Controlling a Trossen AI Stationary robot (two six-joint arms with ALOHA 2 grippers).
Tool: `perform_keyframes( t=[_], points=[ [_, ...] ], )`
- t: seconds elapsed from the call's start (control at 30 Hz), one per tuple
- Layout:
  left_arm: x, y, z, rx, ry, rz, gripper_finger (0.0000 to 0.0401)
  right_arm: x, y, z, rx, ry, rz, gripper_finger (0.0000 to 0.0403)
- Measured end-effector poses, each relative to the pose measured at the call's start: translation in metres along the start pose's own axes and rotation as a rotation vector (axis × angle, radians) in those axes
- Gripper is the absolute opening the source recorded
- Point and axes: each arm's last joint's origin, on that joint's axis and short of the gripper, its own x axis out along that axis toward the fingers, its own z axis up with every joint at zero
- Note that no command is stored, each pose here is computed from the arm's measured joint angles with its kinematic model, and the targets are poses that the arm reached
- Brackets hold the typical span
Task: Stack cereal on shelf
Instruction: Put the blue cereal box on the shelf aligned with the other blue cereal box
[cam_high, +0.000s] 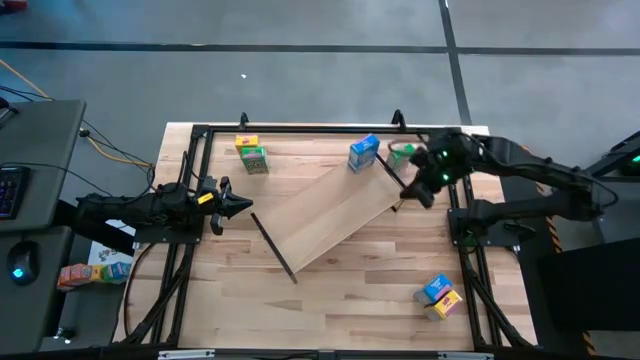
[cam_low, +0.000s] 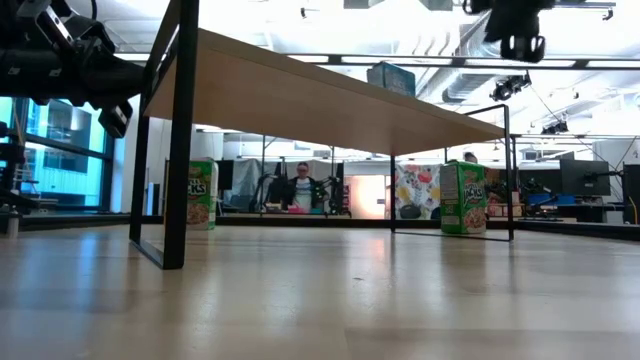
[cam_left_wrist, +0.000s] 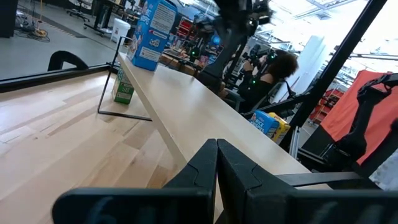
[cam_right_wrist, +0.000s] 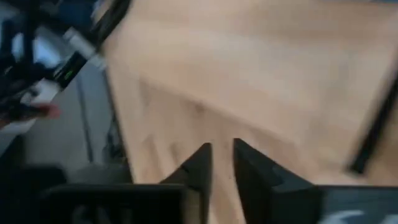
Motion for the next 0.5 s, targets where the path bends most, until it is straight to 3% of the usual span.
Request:
perform_keyframes(
  t=[0.3,0.4,0.5],
  points=[
    [0.000,0.000,0.000,0.000,0.001,0.000,0.0003,0.005,0.041,-0.029,-0.046,0.174,0.214,0.0222],
    [0.000,0.000,0.000,0.000,0.001,0.000,0.0003,0.008,0.053,-0.037,-0.088,0.237,0.261,0.0249],
    [0.000,0.000,0.000,0.000,0.000,0.000,0.0003,0.011,0.061,-0.048,-0.196,0.328,0.234,0.0256]
  ],
)
